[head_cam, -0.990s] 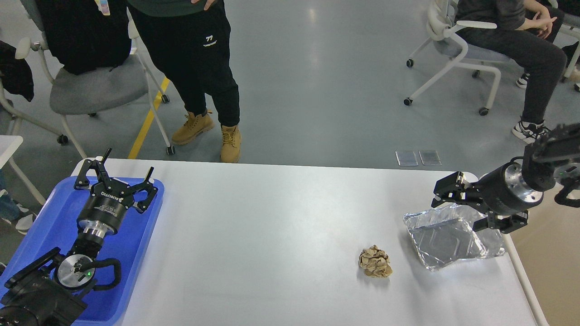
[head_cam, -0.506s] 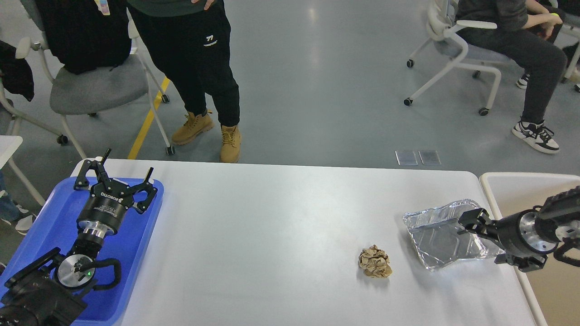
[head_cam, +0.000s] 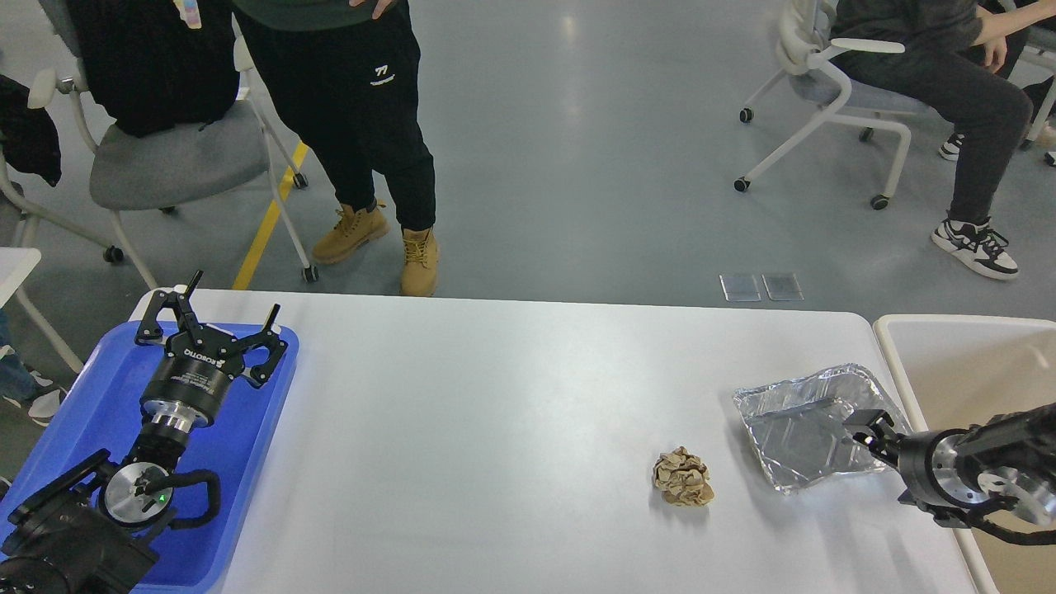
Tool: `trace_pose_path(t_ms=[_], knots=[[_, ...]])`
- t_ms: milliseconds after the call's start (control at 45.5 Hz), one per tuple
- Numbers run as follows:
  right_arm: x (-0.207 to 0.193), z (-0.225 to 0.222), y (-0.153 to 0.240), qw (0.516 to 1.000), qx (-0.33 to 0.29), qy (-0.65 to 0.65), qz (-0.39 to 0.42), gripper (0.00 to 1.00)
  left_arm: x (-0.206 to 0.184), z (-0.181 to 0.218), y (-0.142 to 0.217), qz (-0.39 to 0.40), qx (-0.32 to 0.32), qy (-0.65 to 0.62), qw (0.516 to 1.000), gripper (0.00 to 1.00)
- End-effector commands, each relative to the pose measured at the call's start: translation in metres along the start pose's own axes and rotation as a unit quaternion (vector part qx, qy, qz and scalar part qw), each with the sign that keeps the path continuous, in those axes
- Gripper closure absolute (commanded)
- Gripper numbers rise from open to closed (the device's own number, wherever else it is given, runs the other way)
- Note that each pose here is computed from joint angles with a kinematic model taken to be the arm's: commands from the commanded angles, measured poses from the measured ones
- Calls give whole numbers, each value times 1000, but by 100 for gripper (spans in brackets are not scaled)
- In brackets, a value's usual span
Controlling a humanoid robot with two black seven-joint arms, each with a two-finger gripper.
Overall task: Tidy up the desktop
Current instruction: 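Close the right gripper on the foil tray's edge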
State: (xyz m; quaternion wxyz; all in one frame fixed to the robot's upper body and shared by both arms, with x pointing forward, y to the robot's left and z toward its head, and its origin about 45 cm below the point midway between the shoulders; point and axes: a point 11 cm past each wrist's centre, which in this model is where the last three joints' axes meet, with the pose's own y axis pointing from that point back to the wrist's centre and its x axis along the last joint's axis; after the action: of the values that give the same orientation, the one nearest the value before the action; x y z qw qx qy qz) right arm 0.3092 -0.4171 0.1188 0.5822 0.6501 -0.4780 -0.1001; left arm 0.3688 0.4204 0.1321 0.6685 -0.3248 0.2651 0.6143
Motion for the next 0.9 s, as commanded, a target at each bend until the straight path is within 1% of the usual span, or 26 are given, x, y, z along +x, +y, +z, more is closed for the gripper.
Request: trace_pose_path(t_ms=[0, 286, 352, 462, 660, 726, 770, 880], knots=[[-6, 16, -11, 999, -9, -21, 36, 4, 0, 0, 0, -1, 0, 0, 1000, 1], [-14, 27, -20, 998, -18, -40, 46, 6, 0, 0, 0, 0, 0, 0, 1000, 1], [-12, 24, -21, 998, -15, -39, 51, 7, 0, 0, 0, 0, 0, 0, 1000, 1], [-11, 22, -23, 998, -11, -36, 58, 11, 0, 0, 0, 0, 0, 0, 1000, 1], [-18, 8, -29, 998, 3, -11, 64, 29, 0, 0, 0, 0, 0, 0, 1000, 1], [-22, 4, -31, 998, 6, -7, 60, 40, 0, 0, 0, 0, 0, 0, 1000, 1], [-25, 1, -31, 998, 9, -4, 58, 44, 0, 0, 0, 0, 0, 0, 1000, 1], [-33, -6, -33, 999, 14, 3, 50, 59, 0, 0, 0, 0, 0, 0, 1000, 1]])
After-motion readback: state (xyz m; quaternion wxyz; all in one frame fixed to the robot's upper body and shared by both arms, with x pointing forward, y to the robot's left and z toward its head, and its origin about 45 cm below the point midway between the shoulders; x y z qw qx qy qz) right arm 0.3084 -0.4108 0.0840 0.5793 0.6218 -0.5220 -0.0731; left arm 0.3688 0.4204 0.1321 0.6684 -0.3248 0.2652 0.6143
